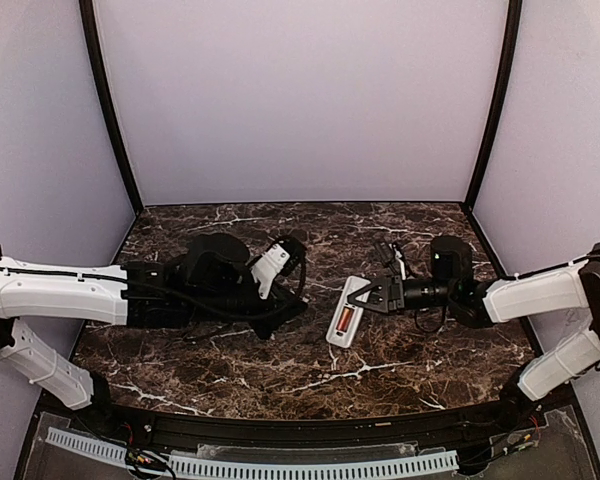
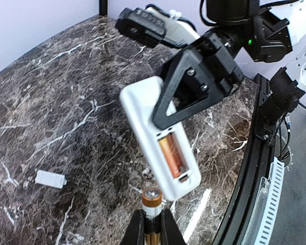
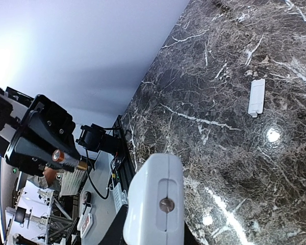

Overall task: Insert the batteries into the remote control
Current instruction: Place the battery in the battery compartment, then load the battery into the battery compartment, then press the battery in the battery compartment.

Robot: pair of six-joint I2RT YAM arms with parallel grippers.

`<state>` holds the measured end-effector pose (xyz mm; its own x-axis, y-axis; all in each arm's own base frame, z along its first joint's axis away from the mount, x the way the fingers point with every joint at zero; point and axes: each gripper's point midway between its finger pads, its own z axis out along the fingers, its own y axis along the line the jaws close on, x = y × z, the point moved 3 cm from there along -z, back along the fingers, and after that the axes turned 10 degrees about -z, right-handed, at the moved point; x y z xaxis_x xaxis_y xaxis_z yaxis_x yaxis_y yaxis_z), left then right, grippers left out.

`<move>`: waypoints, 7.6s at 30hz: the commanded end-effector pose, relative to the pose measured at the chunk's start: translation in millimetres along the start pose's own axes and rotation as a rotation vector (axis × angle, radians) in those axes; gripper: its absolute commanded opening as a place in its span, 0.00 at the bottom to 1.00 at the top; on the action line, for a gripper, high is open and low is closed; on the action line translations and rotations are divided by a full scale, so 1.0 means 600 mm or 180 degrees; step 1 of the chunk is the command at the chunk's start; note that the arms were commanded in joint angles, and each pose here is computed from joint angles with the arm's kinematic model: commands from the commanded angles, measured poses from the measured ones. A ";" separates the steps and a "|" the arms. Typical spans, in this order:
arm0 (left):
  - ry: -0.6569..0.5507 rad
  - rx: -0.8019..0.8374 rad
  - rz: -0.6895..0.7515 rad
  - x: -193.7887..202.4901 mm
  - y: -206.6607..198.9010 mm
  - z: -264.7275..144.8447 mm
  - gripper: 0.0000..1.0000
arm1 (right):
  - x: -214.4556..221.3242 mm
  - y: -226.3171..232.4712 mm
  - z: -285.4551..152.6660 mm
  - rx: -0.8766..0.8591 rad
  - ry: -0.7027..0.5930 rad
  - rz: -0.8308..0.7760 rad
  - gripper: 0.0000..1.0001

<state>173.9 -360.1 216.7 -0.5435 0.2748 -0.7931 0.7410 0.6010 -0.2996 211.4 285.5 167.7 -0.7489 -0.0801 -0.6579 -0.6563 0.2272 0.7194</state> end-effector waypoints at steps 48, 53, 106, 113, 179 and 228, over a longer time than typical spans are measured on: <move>-0.0583 -0.0226 0.0087 -0.005 -0.024 0.080 0.24 | -0.028 0.077 0.035 -0.0607 -0.0274 0.0099 0.00; -0.0639 -0.0212 0.0113 -0.013 -0.025 0.067 0.30 | -0.026 0.074 0.035 -0.0593 -0.0261 0.0094 0.00; -0.0030 0.0105 0.2870 0.036 -0.061 0.032 0.25 | 0.008 0.080 0.105 -0.0555 0.0541 -0.0226 0.00; 0.0018 0.0105 0.2909 0.041 -0.059 0.037 0.25 | 0.011 0.082 0.109 -0.0576 0.0593 -0.0243 0.00; -0.0517 -0.0294 0.1093 -0.023 0.039 -0.047 0.49 | -0.013 0.026 0.071 -0.0305 -0.0718 -0.0035 0.00; 0.0413 0.0009 -0.0300 0.052 0.043 0.095 0.44 | -0.011 0.107 0.019 -0.0164 -0.0689 -0.0578 0.00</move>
<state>179.2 -399.2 171.4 -0.6454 0.2859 -0.7084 0.7317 0.4979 -0.4656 176.9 313.7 180.8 -0.6531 0.0344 -0.7565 -0.7303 0.2353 0.6413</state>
